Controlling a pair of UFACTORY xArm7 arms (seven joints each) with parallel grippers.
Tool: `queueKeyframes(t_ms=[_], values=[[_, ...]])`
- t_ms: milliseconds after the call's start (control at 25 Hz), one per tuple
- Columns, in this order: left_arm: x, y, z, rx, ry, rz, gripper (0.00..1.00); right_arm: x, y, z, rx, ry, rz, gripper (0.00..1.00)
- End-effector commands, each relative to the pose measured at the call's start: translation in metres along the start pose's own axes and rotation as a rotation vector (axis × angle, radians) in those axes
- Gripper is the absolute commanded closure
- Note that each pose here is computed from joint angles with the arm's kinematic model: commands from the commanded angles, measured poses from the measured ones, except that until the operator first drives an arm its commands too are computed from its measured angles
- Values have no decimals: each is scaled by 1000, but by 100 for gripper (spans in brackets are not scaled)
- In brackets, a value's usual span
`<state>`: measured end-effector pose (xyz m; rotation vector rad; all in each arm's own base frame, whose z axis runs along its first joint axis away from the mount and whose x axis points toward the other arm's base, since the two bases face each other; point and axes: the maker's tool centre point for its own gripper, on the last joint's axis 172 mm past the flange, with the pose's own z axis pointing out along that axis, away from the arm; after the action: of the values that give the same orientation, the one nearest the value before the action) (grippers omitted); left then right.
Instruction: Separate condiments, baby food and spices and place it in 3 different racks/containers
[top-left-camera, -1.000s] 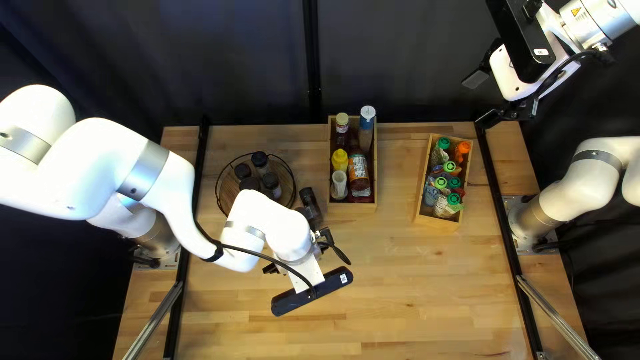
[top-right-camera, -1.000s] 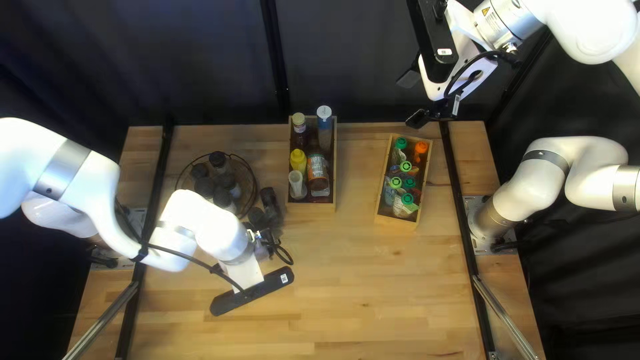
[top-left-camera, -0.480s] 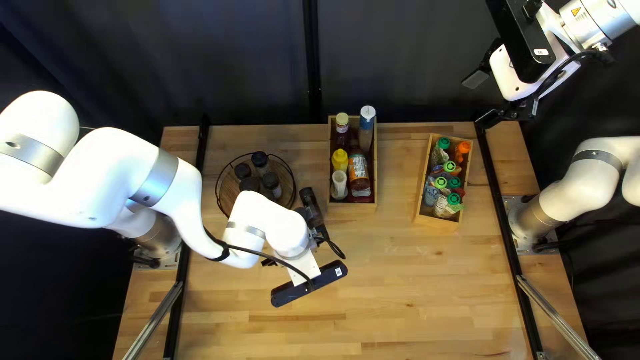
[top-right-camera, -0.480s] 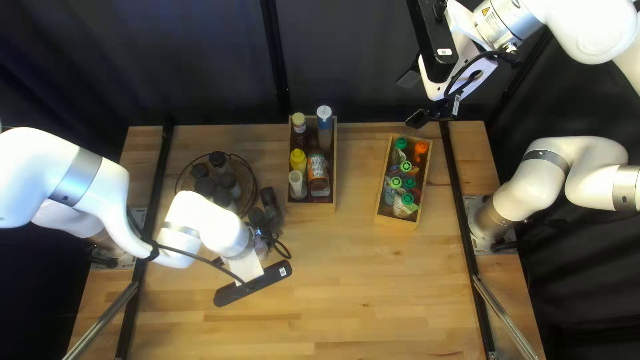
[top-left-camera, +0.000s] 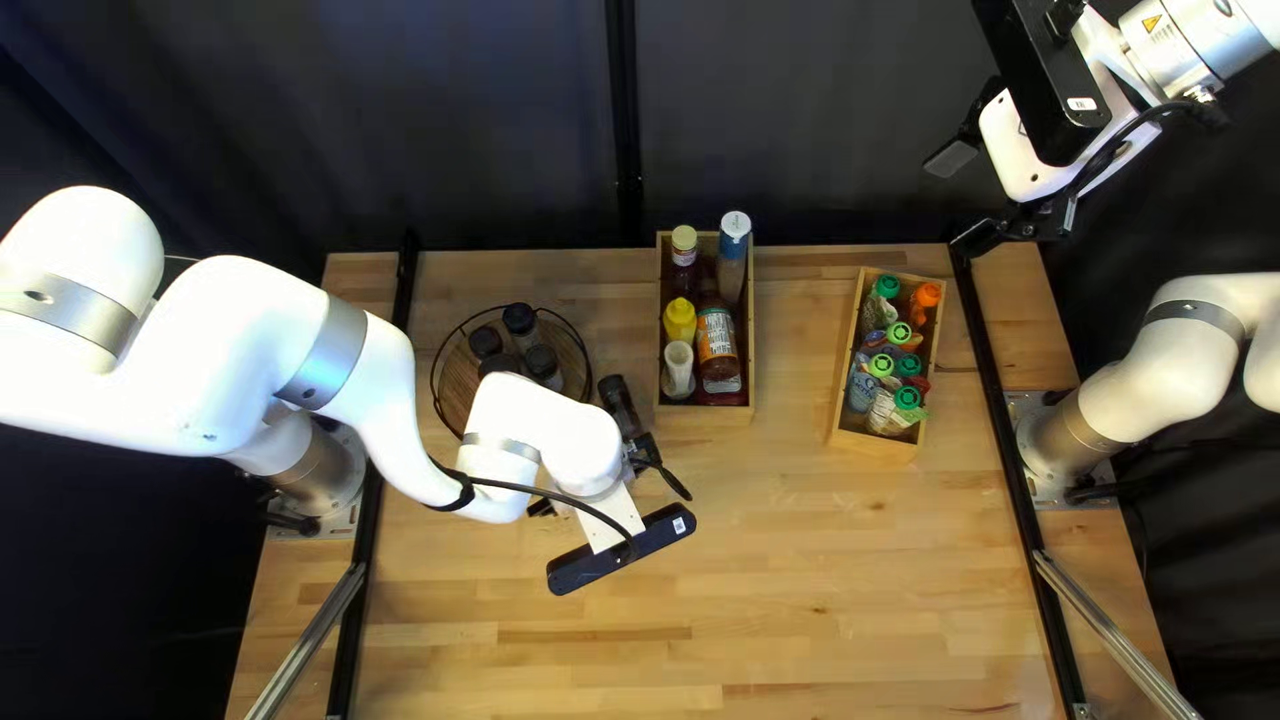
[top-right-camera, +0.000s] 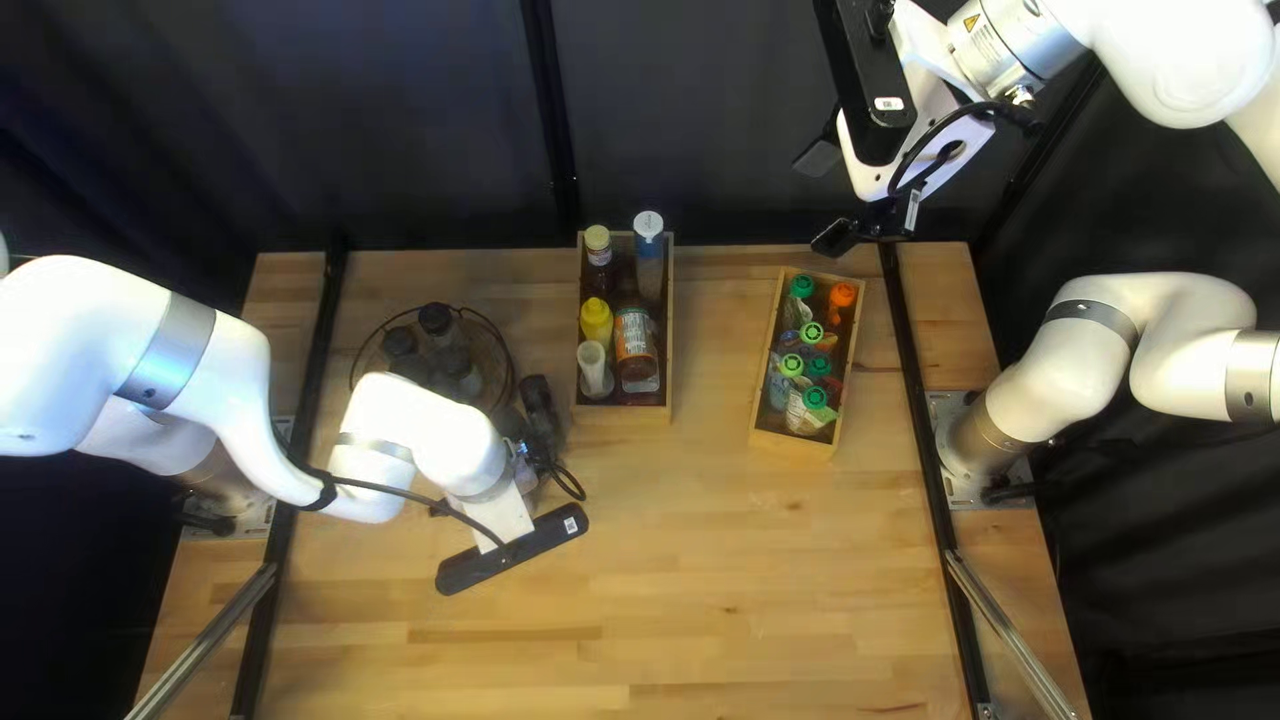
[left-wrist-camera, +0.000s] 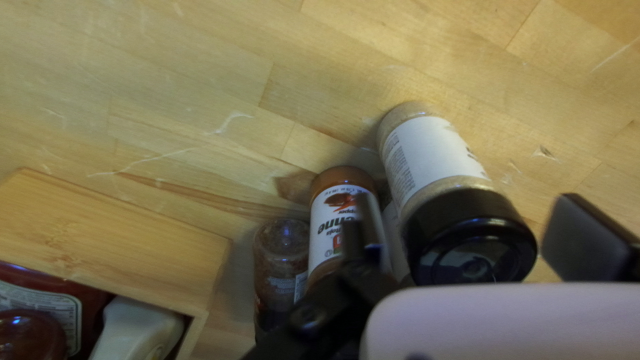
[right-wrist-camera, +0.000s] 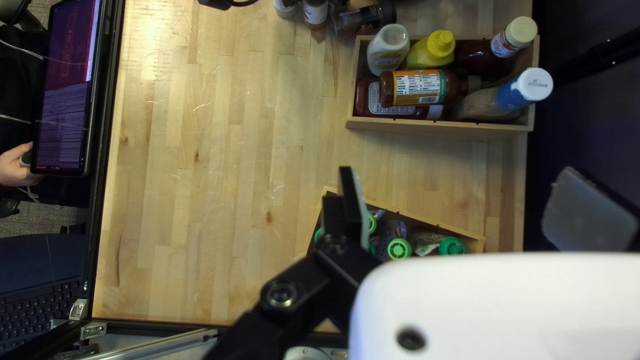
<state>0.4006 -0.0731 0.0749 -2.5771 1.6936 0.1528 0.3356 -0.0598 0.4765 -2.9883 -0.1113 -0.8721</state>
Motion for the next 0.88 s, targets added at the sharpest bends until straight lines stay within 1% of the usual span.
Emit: queueKeyframes(t_ms=[40, 160, 200, 240, 320, 400, 480, 600, 720, 760, 800, 880], values=[[7, 7, -18, -14, -5, 9, 100, 0, 0, 0, 0, 0, 0, 0], [12, 21, -41, -41, -12, 22, 100, 0, 0, 0, 0, 0, 0, 0], [11, 23, -44, -46, -14, 25, 100, 0, 0, 0, 0, 0, 0, 0], [9, 30, -52, -55, -20, 28, 100, 0, 0, 0, 0, 0, 0, 0], [1, 38, -58, -59, -28, 24, 100, 0, 0, 0, 0, 0, 0, 0], [-13, 48, -63, -55, -43, -2, 100, 0, 0, 0, 0, 0, 0, 0], [-31, 59, -66, -42, -62, -61, 100, 0, 0, 0, 0, 0, 0, 0], [-47, 69, -67, -22, -83, -154, 100, 0, 0, 0, 0, 0, 0, 0], [-63, 82, -74, 16, -100, -298, 100, 0, 0, 0, 0, 0, 0, 0], [-71, 88, -77, 37, -107, -374, 100, 0, 0, 0, 0, 0, 0, 0], [-75, 90, -78, 47, -108, -411, 100, 0, 0, 0, 0, 0, 0, 0], [-88, 96, -81, 78, -115, -543, 100, 0, 0, 0, 0, 0, 0, 0]])
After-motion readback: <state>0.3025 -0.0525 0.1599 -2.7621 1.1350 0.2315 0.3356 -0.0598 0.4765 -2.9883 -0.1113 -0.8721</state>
